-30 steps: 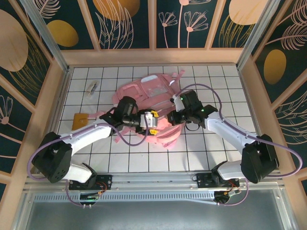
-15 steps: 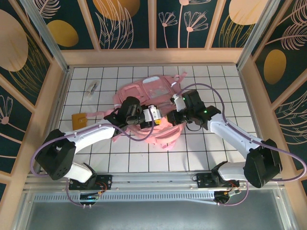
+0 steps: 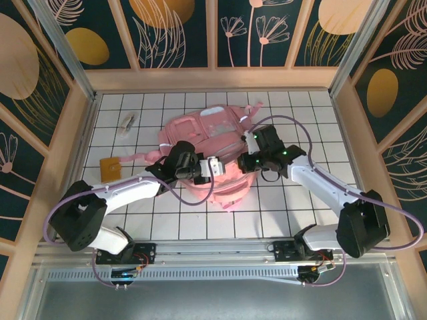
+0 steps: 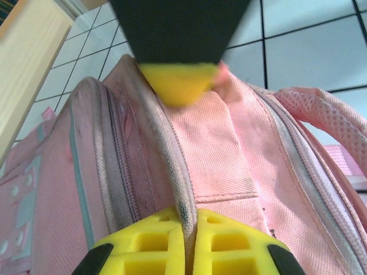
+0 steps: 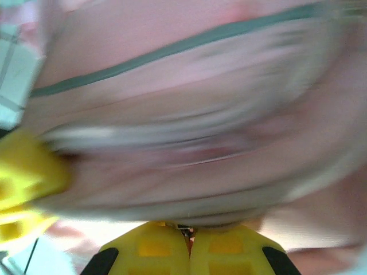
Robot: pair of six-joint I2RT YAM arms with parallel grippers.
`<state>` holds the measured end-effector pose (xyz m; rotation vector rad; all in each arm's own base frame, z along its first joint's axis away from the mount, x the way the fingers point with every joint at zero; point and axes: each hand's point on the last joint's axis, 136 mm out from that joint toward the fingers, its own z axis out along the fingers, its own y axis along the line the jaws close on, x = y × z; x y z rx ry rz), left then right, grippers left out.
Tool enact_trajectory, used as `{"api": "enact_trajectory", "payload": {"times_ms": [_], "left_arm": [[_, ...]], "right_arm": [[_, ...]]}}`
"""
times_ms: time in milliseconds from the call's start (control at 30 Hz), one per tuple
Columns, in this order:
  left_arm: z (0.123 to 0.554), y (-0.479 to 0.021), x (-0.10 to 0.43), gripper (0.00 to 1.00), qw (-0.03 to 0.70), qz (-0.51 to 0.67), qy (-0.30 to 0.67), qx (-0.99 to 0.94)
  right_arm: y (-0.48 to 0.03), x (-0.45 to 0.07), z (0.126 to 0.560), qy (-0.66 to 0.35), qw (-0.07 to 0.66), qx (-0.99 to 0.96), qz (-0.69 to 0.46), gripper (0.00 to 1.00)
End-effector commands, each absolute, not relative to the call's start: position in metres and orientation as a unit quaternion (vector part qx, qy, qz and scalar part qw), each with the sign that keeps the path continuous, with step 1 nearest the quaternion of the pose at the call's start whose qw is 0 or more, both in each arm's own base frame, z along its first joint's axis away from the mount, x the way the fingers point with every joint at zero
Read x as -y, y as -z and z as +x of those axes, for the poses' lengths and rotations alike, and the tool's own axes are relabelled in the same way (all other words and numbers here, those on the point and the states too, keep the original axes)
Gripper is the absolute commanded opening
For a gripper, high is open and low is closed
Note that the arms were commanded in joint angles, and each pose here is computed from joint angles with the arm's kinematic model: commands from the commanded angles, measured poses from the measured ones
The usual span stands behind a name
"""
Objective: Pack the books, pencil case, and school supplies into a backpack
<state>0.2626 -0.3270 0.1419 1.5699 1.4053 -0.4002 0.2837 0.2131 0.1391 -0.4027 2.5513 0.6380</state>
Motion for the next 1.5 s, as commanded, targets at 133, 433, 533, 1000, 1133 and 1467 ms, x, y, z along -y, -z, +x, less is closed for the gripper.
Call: {"api": "enact_trajectory", "payload": {"times_ms": [133, 433, 533, 1000, 1133, 1467], "left_arm": [[0.209, -0.143, 0.333, 0.00, 0.465, 0.722, 0.237, -0.454], [0.194, -0.138, 0.318, 0.00, 0.466, 0.753, 0.207, -0.416], [0.207, -0.140, 0.312, 0.00, 0.482, 0.739, 0.175, -0.438], [0.261, -0.133, 0.273, 0.55, 0.447, 0.707, 0.157, -0.525], [0.234, -0.170, 0.299, 0.94, 0.456, 0.696, 0.256, -0.493], [0.228, -0.134, 0.310, 0.88, 0.455, 0.711, 0.171, -0.509]], "right_arm": [[-0.110, -0.102, 0.350, -0.052, 0.274, -0.956, 0.089, 0.00], [-0.098, -0.054, 0.382, -0.035, 0.281, -0.949, 0.136, 0.00], [-0.105, -0.067, 0.371, -0.076, 0.282, -0.950, 0.114, 0.00], [-0.133, -0.180, 0.259, -0.253, 0.267, -0.927, -0.071, 0.00], [-0.144, -0.231, 0.244, -0.325, 0.259, -0.899, -0.137, 0.00], [-0.161, -0.275, 0.233, -0.391, 0.241, -0.860, -0.223, 0.00]]}}
